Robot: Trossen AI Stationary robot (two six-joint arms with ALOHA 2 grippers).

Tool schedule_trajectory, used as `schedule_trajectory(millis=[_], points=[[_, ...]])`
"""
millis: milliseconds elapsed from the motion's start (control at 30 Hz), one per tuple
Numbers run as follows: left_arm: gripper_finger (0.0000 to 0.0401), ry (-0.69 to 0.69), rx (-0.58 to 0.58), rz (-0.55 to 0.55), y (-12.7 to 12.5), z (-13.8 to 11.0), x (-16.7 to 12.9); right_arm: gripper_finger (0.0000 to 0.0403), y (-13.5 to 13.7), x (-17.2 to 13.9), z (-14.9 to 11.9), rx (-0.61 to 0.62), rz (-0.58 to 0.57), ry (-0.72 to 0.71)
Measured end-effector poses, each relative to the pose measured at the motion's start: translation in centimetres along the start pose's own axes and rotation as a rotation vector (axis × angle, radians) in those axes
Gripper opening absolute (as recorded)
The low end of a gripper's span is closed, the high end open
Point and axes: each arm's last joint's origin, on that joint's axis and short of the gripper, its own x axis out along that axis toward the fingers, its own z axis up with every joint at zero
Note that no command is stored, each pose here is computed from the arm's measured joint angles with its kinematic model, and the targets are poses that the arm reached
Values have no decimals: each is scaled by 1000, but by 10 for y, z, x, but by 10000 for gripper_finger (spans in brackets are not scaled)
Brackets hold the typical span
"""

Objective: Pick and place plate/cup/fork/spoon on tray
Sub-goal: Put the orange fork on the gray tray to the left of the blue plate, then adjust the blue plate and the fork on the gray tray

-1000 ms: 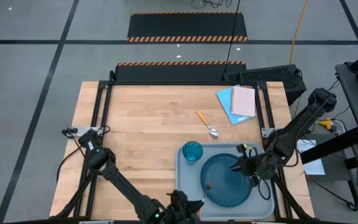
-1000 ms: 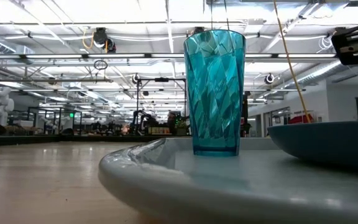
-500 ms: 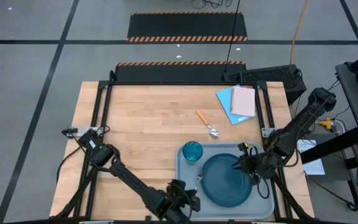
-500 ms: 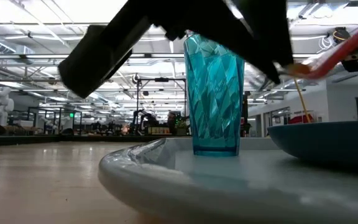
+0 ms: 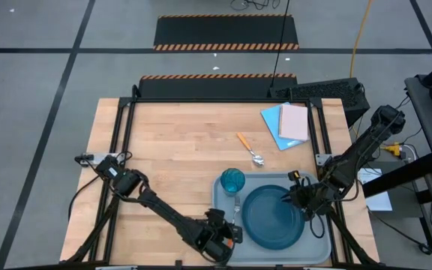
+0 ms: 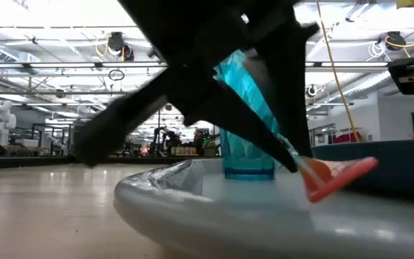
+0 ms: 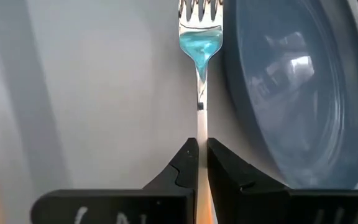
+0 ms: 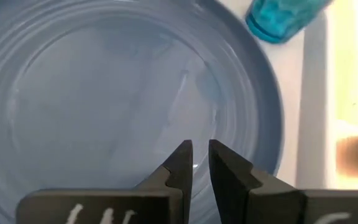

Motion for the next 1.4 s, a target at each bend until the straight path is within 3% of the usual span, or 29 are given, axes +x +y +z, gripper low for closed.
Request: schedule_trajectory(millis=[233, 600, 900, 1233, 1400], points=[[24, 40, -46, 36, -4, 16, 12, 43, -4, -6, 3, -44, -58, -64], [26, 46, -93, 38, -5, 17, 13, 43, -9, -16, 13, -92, -90, -189], [31, 45, -96, 37, -5, 18, 14, 43, -11, -16, 14, -86, -98, -192], [125, 32, -84, 38, -4, 18, 17, 43, -11, -16, 14, -85, -96, -192], [144, 57, -63, 4, -9, 18, 17, 43, -11, -16, 14, -75, -95, -193]])
